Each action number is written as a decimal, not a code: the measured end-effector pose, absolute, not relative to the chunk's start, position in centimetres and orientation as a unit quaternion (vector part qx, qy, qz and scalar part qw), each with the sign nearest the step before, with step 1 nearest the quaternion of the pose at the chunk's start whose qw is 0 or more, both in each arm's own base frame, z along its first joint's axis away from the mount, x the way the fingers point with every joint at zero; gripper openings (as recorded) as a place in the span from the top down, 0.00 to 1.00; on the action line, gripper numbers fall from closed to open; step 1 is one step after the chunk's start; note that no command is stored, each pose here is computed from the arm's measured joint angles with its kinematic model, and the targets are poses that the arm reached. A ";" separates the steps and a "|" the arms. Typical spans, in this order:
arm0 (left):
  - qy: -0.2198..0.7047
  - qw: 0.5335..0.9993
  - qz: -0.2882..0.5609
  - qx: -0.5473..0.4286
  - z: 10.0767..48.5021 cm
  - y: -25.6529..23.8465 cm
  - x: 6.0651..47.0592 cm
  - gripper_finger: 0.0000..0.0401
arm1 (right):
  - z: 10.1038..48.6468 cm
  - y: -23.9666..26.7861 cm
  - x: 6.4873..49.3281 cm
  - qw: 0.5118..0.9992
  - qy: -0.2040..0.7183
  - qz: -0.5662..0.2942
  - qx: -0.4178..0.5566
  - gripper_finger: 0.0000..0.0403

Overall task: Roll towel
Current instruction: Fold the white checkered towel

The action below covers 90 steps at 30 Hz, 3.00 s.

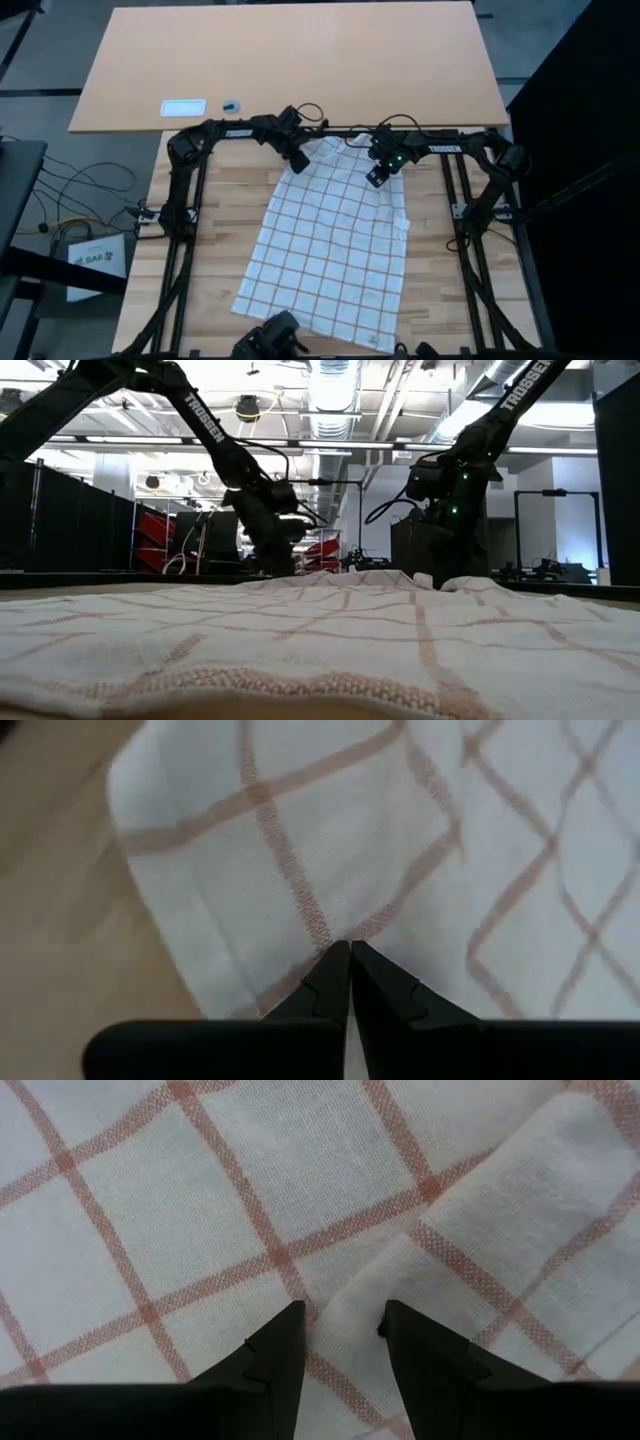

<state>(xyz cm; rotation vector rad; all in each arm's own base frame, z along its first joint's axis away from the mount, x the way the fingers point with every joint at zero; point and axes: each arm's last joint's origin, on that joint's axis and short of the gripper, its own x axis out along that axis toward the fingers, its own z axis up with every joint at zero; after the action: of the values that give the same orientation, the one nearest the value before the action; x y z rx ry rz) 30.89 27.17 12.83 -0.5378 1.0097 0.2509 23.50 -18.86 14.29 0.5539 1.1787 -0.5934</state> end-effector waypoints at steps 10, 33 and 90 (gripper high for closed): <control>0.536 0.774 0.178 -0.286 13.6 28.6 26.9 1.00 | 14.1 -18.3 22.8 0.737 0.583 -0.245 0.240 0.68; 0.396 0.856 0.247 -0.223 21.3 28.1 23.4 1.00 | 20.5 -15.5 27.6 0.864 0.456 -0.146 0.154 0.68; 0.426 0.779 0.276 -0.368 13.1 33.1 19.6 1.00 | 13.2 -2.8 29.4 0.773 0.619 -0.001 0.138 0.68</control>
<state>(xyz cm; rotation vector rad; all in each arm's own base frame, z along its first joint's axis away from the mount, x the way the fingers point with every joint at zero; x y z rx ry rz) 19.64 33.10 13.08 -0.7963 0.9203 0.5958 29.41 -2.78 13.19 0.2985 1.3403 -0.0026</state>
